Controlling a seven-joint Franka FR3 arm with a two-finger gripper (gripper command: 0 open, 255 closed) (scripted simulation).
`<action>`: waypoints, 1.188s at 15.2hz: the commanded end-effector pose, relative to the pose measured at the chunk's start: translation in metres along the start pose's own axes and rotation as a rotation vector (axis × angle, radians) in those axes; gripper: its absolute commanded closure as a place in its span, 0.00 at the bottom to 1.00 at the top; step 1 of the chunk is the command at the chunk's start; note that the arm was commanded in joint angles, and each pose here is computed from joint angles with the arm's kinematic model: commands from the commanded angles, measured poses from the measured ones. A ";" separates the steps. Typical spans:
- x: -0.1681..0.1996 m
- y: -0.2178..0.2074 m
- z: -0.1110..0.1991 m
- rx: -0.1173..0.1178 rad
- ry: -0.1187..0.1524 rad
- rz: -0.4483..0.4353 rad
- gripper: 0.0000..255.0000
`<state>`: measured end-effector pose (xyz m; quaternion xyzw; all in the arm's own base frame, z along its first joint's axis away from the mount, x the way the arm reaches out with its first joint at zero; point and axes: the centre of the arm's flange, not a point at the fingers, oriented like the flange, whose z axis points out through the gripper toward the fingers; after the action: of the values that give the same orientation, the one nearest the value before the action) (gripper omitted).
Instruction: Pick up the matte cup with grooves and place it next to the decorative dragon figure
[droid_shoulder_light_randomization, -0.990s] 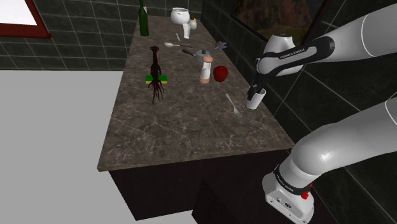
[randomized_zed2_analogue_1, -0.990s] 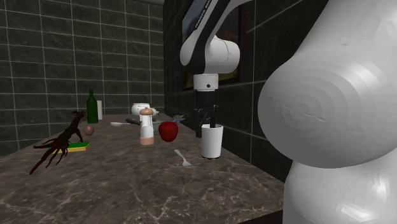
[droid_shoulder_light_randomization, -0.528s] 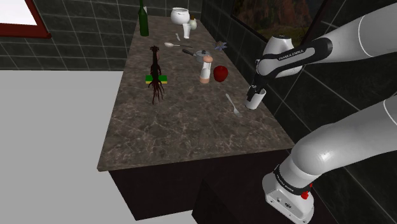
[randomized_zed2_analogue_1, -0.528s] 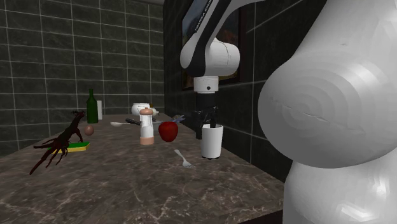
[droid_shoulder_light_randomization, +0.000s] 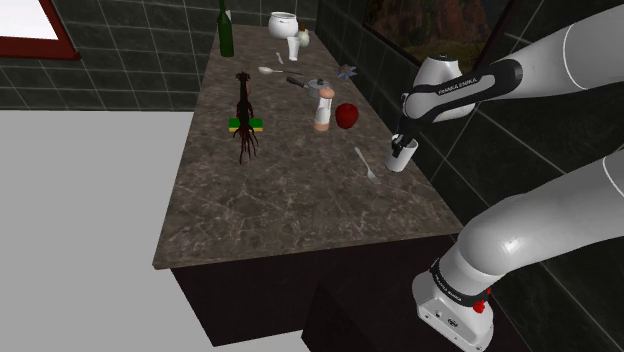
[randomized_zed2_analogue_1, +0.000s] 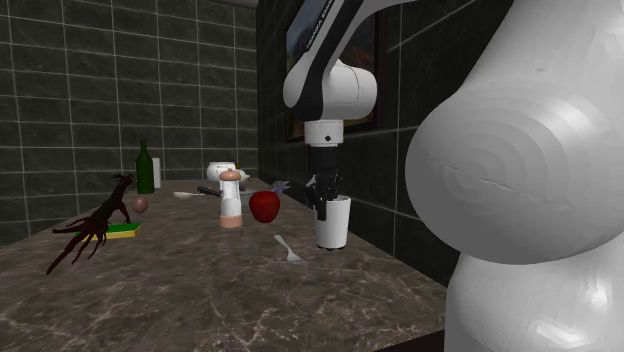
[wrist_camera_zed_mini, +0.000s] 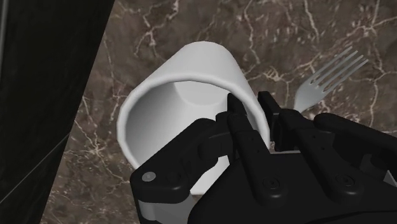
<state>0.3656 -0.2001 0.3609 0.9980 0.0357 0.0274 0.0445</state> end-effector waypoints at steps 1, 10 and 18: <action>0.000 0.000 0.000 0.000 -0.001 0.000 1.00; 0.002 0.003 -0.037 0.000 -0.001 0.000 1.00; 0.004 0.007 -0.079 0.000 -0.001 0.000 1.00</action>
<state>0.3648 -0.2008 0.4339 0.9980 0.0358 0.0271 0.0443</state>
